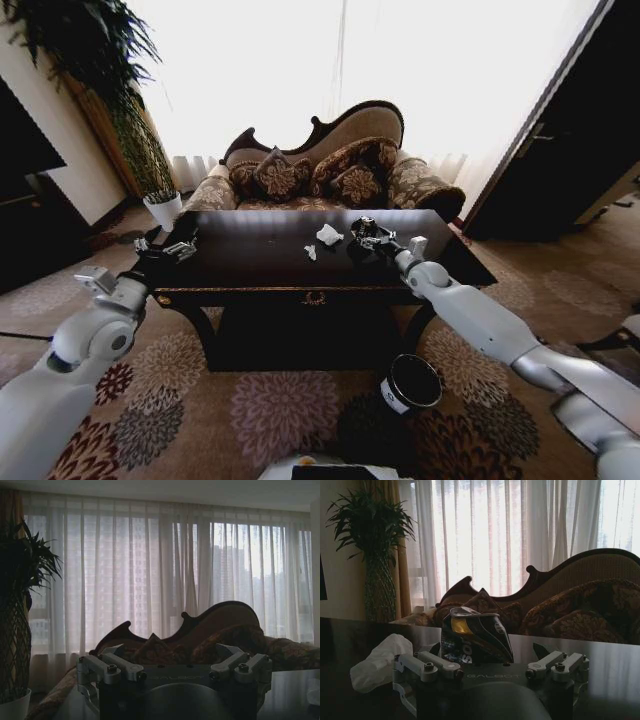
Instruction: Move to the front of the table and place the trash on the table into the trash bin.
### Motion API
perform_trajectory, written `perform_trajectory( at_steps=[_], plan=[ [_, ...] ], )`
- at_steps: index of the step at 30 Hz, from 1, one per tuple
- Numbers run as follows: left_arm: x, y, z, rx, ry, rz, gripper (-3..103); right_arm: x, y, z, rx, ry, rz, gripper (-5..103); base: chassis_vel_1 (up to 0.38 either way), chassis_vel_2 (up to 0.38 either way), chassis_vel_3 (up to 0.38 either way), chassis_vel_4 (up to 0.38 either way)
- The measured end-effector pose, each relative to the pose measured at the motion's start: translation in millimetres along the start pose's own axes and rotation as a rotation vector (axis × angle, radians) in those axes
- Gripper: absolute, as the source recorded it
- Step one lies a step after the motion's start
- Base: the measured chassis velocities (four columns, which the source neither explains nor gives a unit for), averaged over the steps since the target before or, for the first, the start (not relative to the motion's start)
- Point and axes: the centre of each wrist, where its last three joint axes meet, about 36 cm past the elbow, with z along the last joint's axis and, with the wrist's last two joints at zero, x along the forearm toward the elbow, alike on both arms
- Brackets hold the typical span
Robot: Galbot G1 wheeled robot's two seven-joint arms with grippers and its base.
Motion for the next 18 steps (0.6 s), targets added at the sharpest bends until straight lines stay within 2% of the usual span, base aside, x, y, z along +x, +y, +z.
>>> perform_trajectory(
  at_steps=[3,4,6,8,12,14,15,18],
  plan=[
    [0.0,0.0,0.0,0.0,0.0,0.0,100,-5.1,-0.4,-0.1,0.005,0.001,0.0,100,0.0,0.0,0.0,0.0],
    [0.0,0.0,0.0,0.0,0.0,0.0,100,-6.7,0.3,0.4,0.006,0.001,0.0,103,0.0,0.0,0.0,0.0],
    [0.0,0.0,0.0,0.0,0.0,0.0,100,-9.6,3.8,3.7,0.01,-0.001,-0.006,95,0.0,0.0,0.0,0.0],
    [0.0,0.0,0.0,0.0,0.0,0.0,100,-10.0,4.6,4.4,0.01,-0.002,-0.007,95,0.0,0.0,0.0,0.0],
    [0.0,0.0,0.0,0.0,0.0,0.0,100,-11.3,9.2,8.8,0.006,-0.005,-0.018,73,0.0,0.0,0.0,0.0],
    [0.0,0.0,0.0,0.0,0.0,0.0,100,-11.5,9.5,8.8,0.006,-0.005,-0.019,73,0.0,0.0,0.0,0.0],
    [0.0,0.0,0.0,0.0,0.0,0.0,100,-12.0,10.1,9.1,0.005,-0.007,-0.018,63,0.0,0.0,0.0,0.0],
    [0.0,0.0,0.0,0.0,0.0,0.0,100,-12.2,9.9,9.4,0.005,-0.011,-0.012,57,0.0,0.0,0.0,0.0]
  ],
)
